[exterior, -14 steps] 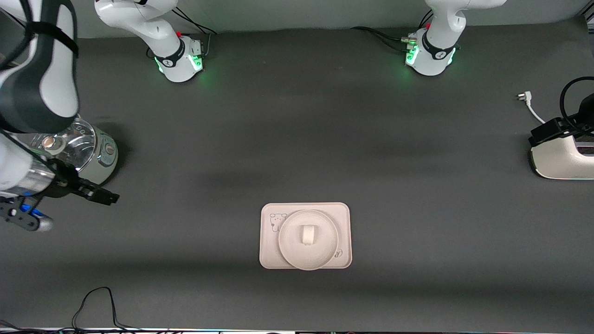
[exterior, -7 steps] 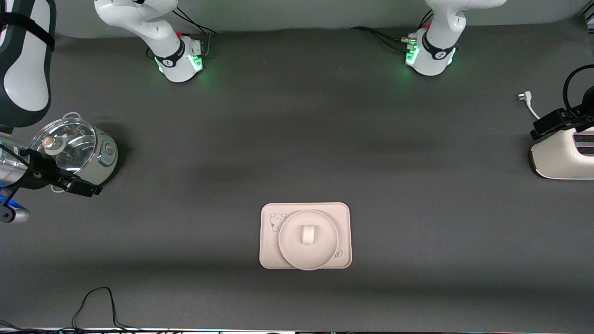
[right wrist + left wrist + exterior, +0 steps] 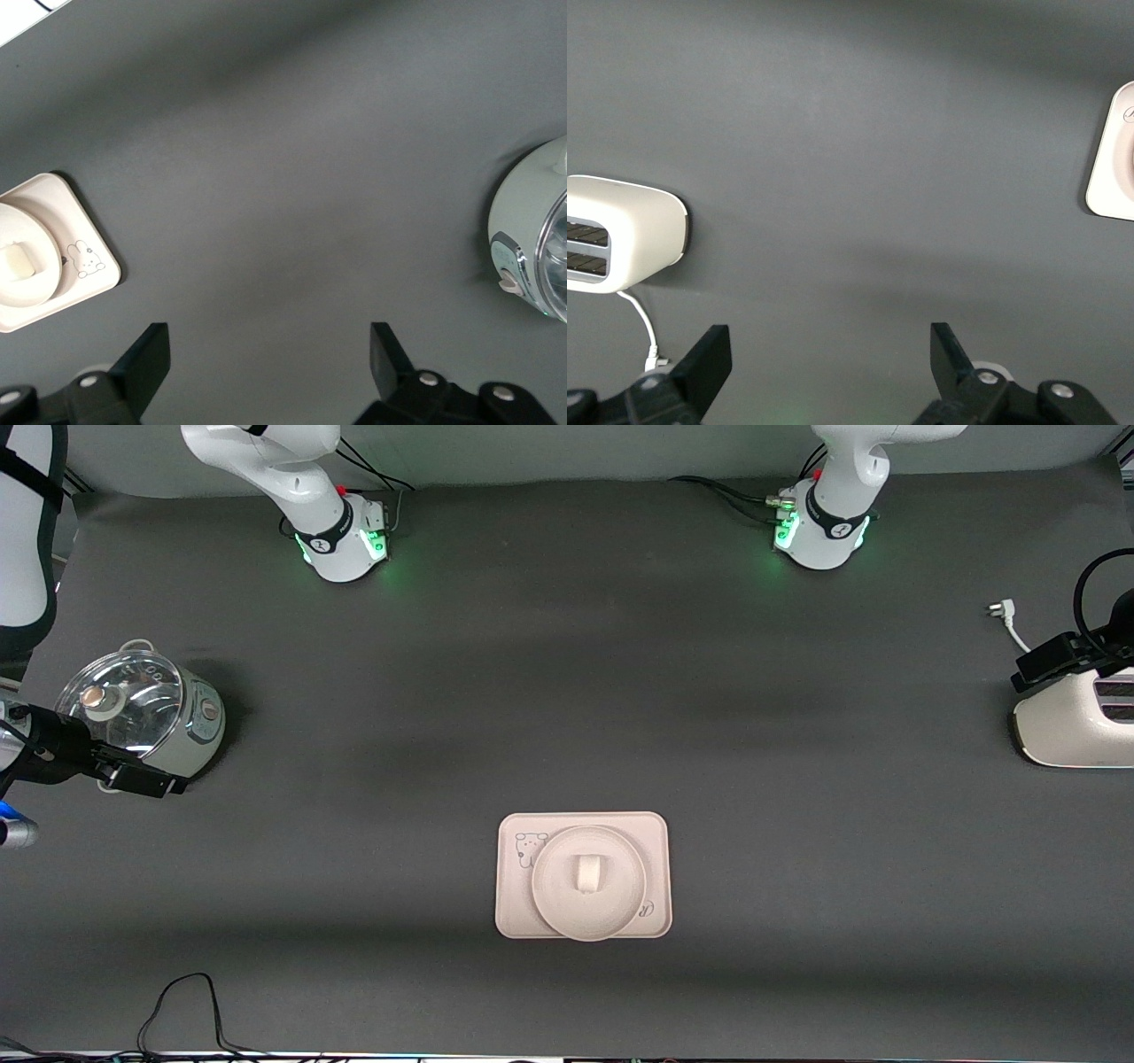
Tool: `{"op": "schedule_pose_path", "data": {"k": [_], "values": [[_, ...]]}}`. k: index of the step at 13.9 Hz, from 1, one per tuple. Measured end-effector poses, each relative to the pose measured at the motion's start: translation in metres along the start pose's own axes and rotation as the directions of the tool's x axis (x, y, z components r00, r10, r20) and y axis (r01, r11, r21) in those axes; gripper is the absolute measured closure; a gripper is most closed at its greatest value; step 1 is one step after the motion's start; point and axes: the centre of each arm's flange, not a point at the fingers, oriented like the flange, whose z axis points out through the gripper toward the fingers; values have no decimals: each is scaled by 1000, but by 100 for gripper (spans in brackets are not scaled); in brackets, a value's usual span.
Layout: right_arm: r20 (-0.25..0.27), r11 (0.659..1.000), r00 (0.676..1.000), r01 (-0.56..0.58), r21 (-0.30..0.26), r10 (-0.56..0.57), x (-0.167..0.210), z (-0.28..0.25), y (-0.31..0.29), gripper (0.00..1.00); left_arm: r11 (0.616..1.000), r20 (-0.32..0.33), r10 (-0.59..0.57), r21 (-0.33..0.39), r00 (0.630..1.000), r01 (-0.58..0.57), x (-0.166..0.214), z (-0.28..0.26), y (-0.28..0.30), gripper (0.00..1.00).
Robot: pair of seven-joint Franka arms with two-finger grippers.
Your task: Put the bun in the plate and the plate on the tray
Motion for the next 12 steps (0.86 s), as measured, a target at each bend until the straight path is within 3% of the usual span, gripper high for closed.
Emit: {"op": "schedule_pose_path", "data": {"k": [5, 8, 12], "values": [[-11, 1000, 1000, 21, -2, -21, -7, -6, -7, 0, 1000, 0, 0, -1, 1000, 0, 0, 0, 0, 0], [-46, 993, 997, 64, -100, -69, -23, -10, -14, 0, 1000, 0, 0, -2, 1000, 0, 0, 0, 0, 0], [-79, 989, 989, 113, -100, -121, -54, -29, 0, 0, 1000, 1, -2, -2, 1000, 2, 0, 0, -1, 0]]}}
